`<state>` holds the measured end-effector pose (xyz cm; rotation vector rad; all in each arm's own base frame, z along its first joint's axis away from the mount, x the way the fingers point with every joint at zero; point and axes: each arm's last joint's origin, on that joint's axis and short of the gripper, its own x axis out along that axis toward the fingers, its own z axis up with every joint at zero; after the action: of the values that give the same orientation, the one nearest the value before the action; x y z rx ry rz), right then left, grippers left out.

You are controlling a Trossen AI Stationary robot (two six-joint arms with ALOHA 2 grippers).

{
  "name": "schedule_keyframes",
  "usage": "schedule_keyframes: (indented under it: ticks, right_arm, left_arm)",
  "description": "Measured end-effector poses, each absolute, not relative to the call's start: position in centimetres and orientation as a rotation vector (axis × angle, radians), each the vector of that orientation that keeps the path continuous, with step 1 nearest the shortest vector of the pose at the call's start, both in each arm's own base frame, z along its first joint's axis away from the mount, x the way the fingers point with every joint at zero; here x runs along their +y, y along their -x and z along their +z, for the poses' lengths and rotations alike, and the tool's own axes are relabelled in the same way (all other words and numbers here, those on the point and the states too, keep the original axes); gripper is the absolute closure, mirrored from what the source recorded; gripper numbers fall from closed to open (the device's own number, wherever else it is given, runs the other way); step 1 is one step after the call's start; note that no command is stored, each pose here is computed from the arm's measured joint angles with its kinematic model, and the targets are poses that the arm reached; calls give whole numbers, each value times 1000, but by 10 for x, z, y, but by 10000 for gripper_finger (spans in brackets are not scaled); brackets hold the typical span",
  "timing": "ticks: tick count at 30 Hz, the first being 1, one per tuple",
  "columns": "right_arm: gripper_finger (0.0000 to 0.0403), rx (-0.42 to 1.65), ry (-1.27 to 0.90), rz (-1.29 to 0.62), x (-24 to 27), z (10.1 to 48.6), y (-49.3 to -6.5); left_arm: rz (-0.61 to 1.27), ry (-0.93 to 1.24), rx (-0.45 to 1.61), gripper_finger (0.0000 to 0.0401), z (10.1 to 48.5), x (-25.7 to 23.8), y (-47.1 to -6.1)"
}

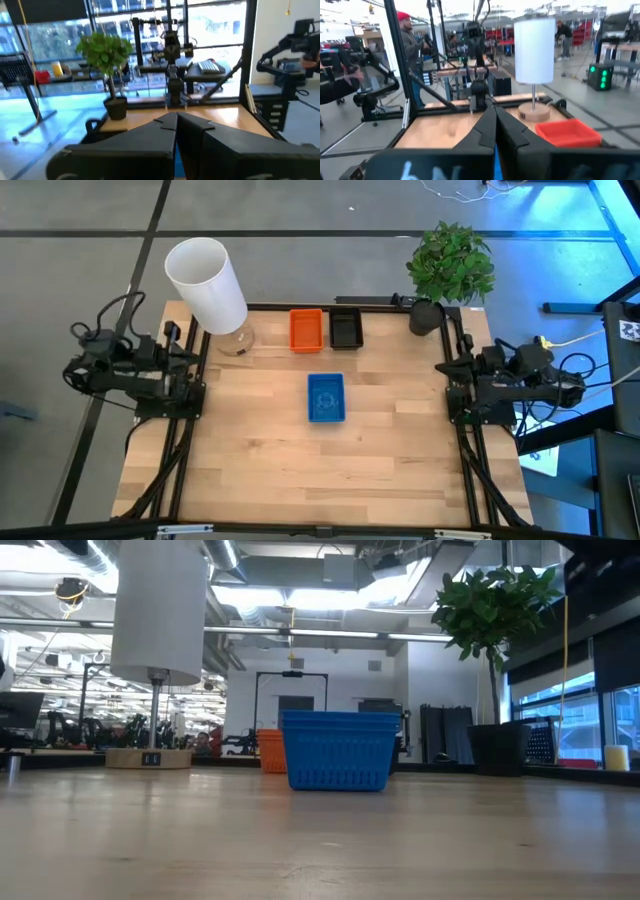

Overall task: Stack baskets by color
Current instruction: Return to Home Position

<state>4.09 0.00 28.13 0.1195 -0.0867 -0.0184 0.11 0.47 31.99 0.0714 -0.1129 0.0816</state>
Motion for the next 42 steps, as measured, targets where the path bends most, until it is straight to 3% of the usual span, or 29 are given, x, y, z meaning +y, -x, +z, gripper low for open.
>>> schedule_keyframes:
  ticks: [14, 29, 42]
  right_arm:
    - [403, -99, -102, -10, 0, 277, -44]
    - [403, -107, -76, -11, 0, 276, -46]
    - [403, -133, -52, 79, 5, 215, -84]
  left_arm:
    - [86, -90, -169, 401, 287, 1, -42]
    - [95, -73, -206, 401, 227, -2, -81]
    - [118, -56, -160, 401, 205, -2, -89]
